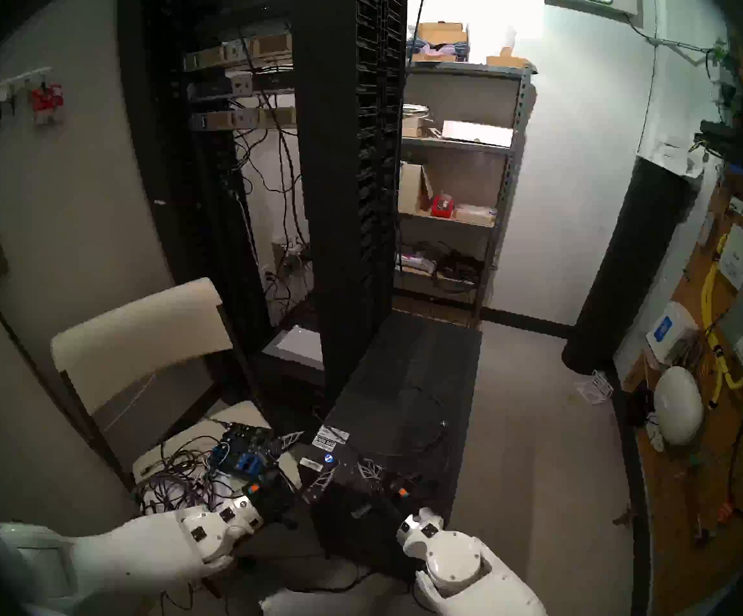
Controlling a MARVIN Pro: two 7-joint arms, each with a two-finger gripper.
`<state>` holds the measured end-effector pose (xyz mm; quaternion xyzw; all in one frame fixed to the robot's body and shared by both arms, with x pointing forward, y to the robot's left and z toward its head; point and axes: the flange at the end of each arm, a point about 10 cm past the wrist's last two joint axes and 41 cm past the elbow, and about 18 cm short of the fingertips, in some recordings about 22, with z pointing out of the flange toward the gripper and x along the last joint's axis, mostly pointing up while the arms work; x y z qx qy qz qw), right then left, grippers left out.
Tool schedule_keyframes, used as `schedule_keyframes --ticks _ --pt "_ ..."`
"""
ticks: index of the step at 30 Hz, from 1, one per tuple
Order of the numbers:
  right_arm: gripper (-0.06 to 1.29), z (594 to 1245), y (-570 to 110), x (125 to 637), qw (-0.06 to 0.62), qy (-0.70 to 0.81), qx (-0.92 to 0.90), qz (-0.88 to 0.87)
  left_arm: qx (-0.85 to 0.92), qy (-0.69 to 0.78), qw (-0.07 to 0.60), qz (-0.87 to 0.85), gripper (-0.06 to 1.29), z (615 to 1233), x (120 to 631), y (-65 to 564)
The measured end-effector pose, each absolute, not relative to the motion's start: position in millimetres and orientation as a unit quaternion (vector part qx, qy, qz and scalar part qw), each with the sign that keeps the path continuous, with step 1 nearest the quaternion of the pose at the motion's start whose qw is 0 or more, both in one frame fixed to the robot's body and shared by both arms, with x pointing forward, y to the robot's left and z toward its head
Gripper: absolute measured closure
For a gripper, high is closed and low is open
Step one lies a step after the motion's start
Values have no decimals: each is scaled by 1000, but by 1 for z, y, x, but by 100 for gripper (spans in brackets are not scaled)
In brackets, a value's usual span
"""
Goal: Insert the cable into the workstation's USB slot
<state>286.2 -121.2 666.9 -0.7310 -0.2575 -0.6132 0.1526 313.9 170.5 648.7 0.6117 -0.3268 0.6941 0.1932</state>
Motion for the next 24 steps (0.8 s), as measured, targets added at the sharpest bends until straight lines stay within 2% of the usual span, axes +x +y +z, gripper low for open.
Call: schedule_keyframes --ticks 24 --pt "125 662 -121 294 148 -258 -741 -602 610 -327 192 695 4 648 313 170"
